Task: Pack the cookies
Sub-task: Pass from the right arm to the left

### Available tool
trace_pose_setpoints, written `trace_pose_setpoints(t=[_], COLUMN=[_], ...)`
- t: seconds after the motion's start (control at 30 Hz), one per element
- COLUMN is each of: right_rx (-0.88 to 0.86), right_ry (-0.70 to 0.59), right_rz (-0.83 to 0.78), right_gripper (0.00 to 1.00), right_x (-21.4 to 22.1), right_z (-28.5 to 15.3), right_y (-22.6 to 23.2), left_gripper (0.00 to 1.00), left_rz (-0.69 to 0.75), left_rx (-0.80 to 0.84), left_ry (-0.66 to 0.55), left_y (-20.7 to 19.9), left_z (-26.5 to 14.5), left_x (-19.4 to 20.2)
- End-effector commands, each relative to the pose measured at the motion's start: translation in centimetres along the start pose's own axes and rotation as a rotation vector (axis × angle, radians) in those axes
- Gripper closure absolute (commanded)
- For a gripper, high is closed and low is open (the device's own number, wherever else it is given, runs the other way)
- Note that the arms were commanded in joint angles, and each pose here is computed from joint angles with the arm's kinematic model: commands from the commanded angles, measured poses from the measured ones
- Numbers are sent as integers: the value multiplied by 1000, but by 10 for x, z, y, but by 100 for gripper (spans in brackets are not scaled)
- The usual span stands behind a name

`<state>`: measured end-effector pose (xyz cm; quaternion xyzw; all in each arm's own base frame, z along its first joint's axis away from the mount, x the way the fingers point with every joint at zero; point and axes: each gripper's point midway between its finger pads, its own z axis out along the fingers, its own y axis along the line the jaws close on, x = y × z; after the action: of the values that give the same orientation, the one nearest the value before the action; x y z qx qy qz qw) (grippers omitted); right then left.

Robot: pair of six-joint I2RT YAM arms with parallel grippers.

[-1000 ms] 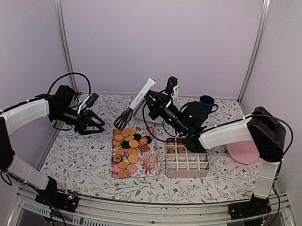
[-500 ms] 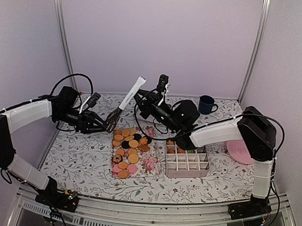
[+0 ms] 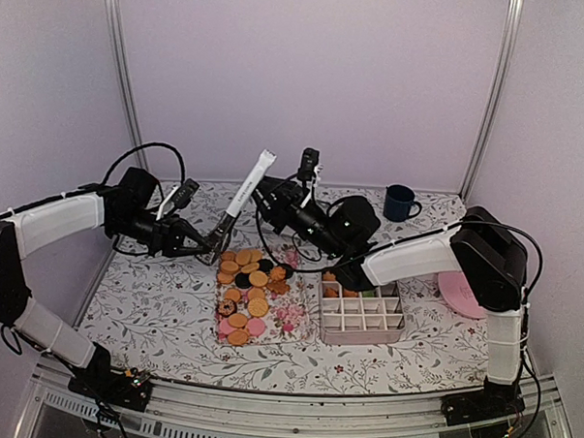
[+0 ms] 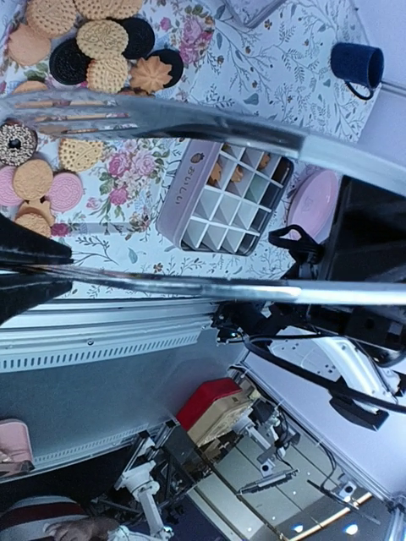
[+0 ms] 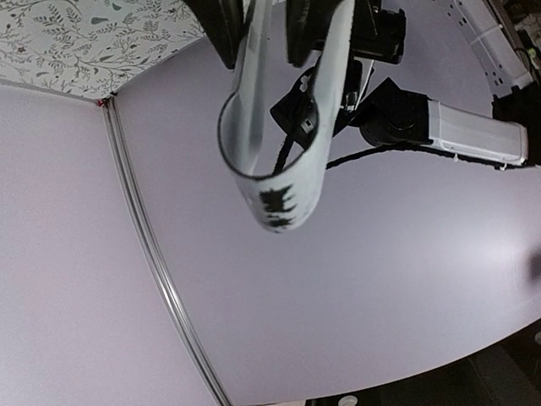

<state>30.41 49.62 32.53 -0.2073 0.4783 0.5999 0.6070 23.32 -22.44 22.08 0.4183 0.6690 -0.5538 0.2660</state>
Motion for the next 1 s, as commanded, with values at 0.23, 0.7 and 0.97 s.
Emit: trace_pose_setpoints(t=[0.23,0.7,0.97], right_rx=[102,1049,1404], right_ry=[158,803,991], right_rz=[-36,-23,127], right_gripper=[14,20,35], right_x=[-1,-17,-1], right_z=[-51,-272,-375], right_y=[-15,-100,-105], left_gripper=[98,98,98], left_rz=[67,126,130], left_rx=[-50,-135,-145], left_ry=[62,175,185], left_y=[3,18,22], left_z=[-1,-5,-5], left_x=[0,17,16])
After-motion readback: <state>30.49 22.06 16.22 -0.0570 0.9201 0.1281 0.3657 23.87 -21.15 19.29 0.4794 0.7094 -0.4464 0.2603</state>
